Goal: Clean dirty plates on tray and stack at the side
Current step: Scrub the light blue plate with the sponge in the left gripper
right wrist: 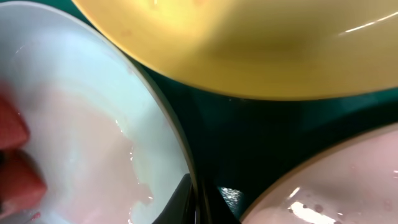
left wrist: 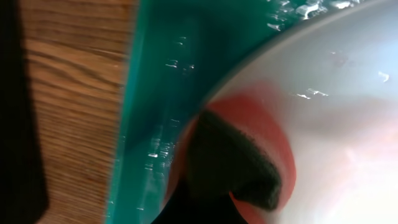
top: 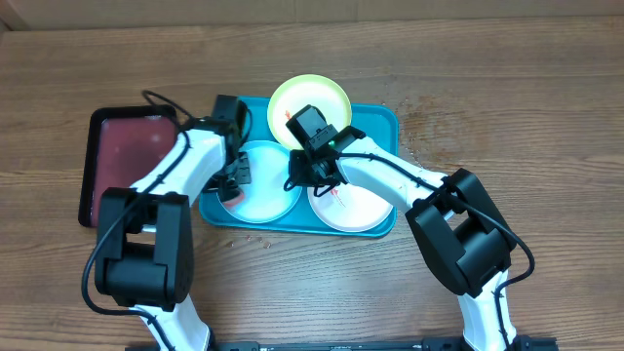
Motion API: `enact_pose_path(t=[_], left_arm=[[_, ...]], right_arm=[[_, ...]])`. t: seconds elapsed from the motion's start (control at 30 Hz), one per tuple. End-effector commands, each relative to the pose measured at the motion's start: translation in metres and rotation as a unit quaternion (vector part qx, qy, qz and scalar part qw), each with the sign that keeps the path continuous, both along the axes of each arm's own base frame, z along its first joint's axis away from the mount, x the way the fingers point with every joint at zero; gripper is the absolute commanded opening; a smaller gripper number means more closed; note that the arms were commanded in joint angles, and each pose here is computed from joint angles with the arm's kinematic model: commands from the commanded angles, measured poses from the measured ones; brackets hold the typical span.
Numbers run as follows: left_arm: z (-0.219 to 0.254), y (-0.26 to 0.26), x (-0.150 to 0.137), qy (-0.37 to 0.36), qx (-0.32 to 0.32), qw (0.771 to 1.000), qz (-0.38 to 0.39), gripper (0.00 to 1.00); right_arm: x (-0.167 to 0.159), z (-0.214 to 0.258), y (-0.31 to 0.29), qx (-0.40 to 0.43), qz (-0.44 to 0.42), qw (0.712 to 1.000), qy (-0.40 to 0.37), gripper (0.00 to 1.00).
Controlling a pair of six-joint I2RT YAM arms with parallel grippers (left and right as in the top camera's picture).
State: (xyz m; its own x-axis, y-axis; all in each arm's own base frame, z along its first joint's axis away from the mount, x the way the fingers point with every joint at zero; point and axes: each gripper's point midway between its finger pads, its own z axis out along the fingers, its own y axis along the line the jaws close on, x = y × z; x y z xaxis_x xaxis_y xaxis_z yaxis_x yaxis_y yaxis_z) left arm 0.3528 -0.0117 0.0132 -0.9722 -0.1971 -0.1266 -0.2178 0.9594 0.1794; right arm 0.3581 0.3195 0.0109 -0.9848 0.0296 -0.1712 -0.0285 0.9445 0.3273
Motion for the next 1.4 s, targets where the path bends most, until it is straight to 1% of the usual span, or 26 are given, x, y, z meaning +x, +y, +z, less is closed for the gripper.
enact_pose_path(t=[0.0, 0.13, 0.17, 0.27, 0.33, 0.4, 0.47, 0.63, 0.83, 1.0, 1.1, 1.37], left_arm=[[0.003, 0.032, 0.003, -0.007, 0.068, 0.997, 0.027, 0.04], [0.004, 0.027, 0.018, -0.043, 0.056, 0.997, 0.042, 0.04], [0.002, 0.021, 0.021, -0.049, 0.038, 0.997, 0.046, 0.04], [-0.004, -0.014, 0.026, -0.048, -0.066, 0.996, 0.034, 0.04], [-0.003, -0.047, 0.027, -0.043, -0.157, 0.987, 0.009, 0.04], [0.0, -0.069, 0.026, -0.039, -0.217, 0.975, -0.002, 0.04], [0.003, -0.082, 0.026, -0.037, -0.245, 0.969, -0.016, 0.04], [0.003, -0.094, 0.022, -0.032, -0.248, 0.967, -0.055, 0.04], [0.004, -0.095, 0.021, -0.032, -0.25, 0.966, -0.064, 0.04], [0.006, -0.08, 0.031, -0.046, -0.216, 0.973, -0.072, 0.04], [0.011, -0.083, 0.036, -0.054, -0.225, 0.97, -0.074, 0.04], [0.012, -0.096, 0.034, -0.054, -0.227, 0.968, -0.088, 0.04]], right_arm=[[0.014, -0.007, -0.027, -0.036, -0.039, 0.999, -0.007, 0.04], [0.014, -0.007, -0.026, -0.035, -0.039, 0.999, -0.008, 0.04], [0.014, -0.007, -0.026, -0.035, -0.039, 0.999, -0.008, 0.04], [0.014, -0.007, -0.026, -0.034, -0.039, 0.999, -0.009, 0.04], [0.015, -0.007, -0.026, -0.033, -0.039, 0.999, -0.01, 0.04], [0.015, -0.006, -0.025, -0.032, -0.038, 0.999, -0.011, 0.04], [0.016, -0.006, -0.024, -0.031, -0.038, 0.999, -0.013, 0.04], [0.016, -0.006, -0.023, -0.029, -0.037, 0.999, -0.014, 0.04], [0.013, -0.002, -0.007, 0.004, 0.002, 1.0, -0.015, 0.04], [0.01, -0.001, 0.0, 0.005, 0.011, 1.0, -0.018, 0.04], [0.008, -0.004, 0.006, 0.006, 0.017, 1.0, -0.024, 0.04], [0.005, -0.01, 0.012, 0.003, 0.024, 0.999, -0.025, 0.04]])
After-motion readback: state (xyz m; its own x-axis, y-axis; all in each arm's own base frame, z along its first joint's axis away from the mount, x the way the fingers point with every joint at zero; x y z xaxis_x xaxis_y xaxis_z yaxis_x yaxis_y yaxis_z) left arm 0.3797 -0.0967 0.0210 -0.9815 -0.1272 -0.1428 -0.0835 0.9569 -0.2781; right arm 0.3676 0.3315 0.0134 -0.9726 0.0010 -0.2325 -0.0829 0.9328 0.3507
